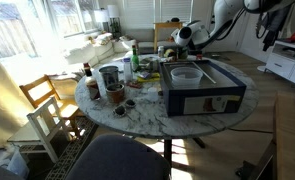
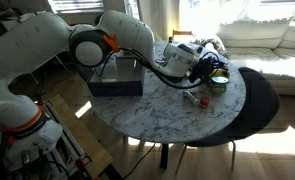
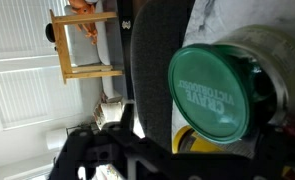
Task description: Pick up the green lid and put it on top of the yellow coffee can near the yellow and brown bottle
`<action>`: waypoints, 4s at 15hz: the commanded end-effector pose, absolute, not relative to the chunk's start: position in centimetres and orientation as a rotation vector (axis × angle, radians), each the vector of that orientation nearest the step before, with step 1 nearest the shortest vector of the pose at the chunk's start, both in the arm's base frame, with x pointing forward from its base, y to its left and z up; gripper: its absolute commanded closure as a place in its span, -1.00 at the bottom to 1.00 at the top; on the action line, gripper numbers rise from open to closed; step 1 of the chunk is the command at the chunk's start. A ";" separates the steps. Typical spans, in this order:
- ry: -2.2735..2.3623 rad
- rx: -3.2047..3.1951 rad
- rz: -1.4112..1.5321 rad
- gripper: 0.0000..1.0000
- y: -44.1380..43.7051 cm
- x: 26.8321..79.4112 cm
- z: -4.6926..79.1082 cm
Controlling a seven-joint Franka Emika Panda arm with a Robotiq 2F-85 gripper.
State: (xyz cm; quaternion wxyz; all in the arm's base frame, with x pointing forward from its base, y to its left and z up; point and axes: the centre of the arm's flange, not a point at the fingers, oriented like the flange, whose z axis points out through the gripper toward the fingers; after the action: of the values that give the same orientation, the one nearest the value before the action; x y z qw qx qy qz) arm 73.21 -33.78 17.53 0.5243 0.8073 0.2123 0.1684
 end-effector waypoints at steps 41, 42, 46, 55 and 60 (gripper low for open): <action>-0.291 2.471 0.601 -1.00 -39.5 78.0 30.0; -0.333 2.491 0.590 -1.00 -39.9 78.6 30.0; -0.541 2.547 0.557 -1.00 -42.3 80.1 29.6; -0.972 2.568 0.665 0.29 -45.7 79.9 27.1; -1.078 2.546 0.717 0.98 -44.6 80.5 25.4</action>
State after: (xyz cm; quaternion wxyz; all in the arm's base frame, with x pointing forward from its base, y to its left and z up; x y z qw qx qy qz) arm 73.72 -41.87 27.15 0.1441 0.8958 -0.3501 0.2328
